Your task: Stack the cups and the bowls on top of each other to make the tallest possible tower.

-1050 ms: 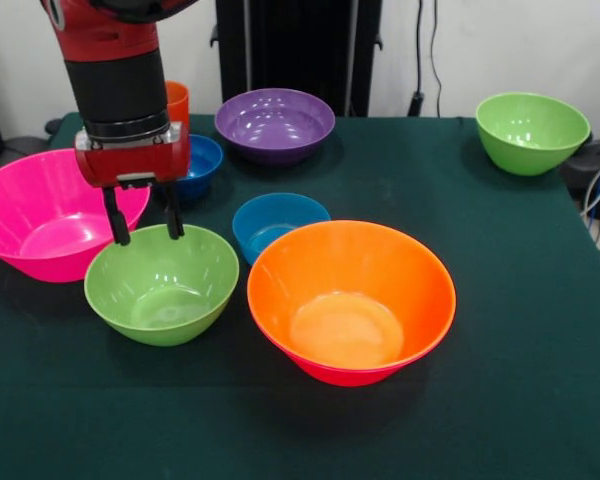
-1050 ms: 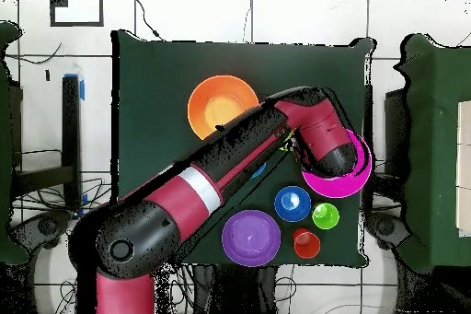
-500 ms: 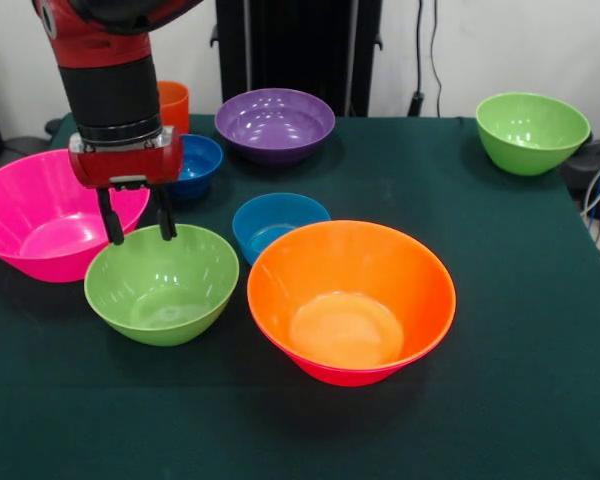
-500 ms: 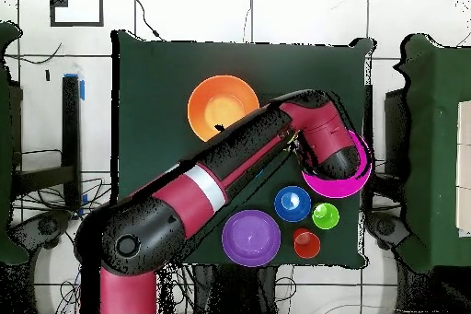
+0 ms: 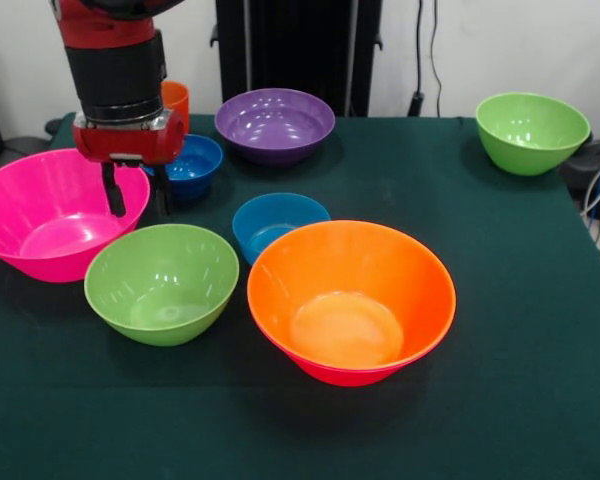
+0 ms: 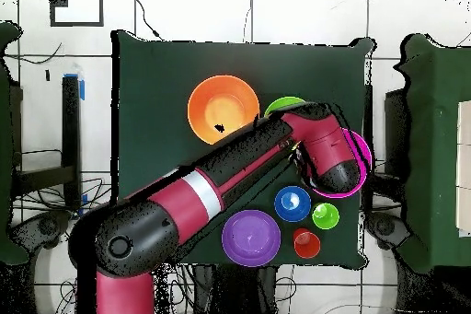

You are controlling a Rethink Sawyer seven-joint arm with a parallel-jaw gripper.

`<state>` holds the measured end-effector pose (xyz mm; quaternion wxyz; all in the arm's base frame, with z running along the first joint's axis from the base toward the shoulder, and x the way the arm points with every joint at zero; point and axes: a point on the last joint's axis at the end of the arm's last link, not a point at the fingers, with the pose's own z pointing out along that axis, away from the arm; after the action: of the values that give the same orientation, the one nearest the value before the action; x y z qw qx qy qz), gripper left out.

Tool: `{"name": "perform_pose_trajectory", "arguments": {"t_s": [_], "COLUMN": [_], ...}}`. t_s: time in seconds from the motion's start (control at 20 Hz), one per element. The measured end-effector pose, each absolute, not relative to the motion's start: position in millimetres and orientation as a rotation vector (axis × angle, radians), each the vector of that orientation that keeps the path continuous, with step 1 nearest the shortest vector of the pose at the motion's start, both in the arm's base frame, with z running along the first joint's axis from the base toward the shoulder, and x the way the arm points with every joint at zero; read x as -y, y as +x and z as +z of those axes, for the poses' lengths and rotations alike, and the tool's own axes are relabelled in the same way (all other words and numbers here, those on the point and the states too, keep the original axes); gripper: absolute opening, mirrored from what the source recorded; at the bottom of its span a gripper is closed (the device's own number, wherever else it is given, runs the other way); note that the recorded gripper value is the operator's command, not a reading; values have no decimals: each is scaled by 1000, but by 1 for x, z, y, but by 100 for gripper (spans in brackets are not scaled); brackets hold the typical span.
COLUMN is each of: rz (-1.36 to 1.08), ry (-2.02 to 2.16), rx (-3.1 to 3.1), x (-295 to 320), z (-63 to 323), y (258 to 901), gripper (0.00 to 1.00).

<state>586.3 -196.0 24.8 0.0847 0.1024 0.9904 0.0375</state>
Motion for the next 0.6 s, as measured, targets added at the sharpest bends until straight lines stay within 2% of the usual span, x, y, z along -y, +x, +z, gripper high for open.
{"name": "perform_pose_trajectory", "arguments": {"t_s": [0.6], "rz": [40], "ry": [458], "rx": [-2980], "x": [201], "z": [38], "y": [533], "gripper": [100]}}
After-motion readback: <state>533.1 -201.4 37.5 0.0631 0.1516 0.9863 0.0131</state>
